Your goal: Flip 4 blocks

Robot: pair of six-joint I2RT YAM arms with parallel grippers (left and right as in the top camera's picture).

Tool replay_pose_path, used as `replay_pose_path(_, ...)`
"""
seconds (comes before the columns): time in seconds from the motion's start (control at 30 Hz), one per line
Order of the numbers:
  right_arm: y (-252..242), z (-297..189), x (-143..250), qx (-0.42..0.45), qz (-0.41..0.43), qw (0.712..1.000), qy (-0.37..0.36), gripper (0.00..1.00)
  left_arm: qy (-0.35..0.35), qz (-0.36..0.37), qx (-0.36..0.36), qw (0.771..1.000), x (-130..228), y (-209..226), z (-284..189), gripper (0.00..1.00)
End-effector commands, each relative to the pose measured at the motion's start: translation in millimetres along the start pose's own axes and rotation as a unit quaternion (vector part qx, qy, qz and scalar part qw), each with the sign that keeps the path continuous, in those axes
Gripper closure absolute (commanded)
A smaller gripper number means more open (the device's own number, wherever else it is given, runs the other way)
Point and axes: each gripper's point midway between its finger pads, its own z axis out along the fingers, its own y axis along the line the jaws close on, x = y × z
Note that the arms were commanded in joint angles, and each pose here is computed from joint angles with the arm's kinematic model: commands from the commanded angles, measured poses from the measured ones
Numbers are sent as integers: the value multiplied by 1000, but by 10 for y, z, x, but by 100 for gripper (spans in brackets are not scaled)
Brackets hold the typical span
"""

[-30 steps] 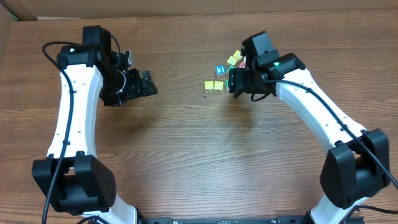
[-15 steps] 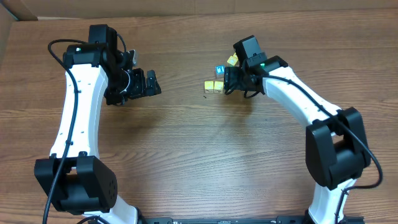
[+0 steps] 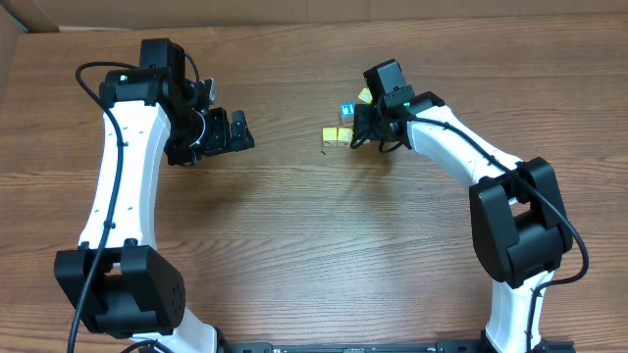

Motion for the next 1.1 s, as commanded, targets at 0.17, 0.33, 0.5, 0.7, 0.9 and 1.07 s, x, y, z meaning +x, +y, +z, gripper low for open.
replay_pose_path(0.17,28,54,23,-8,-7,1000,-4,45,-10,-1,-2,1000,-53,-17,-33,0)
replay_pose_path(0.33,16,78,46,-8,-7,1000,-4,43,-10,-1,-2,1000,-53,-18,-33,0)
replay_pose_path(0.5,3,82,74,-5,-6,1000,1,43,-10,-1,-2,1000,-53,-18,-33,0)
replay_pose_path(0.7,-13,82,108,-2,-12,1000,8,43,-10,-1,-2,1000,-53,-18,-33,0)
replay_pose_path(0.9,-14,81,157,-4,-13,1000,19,43,-9,-1,-2,1000,-52,-18,-33,0)
replay_pose_path(1.07,-25,81,175,-1,-15,1000,22,42,-10,-1,-2,1000,-53,-18,-33,0)
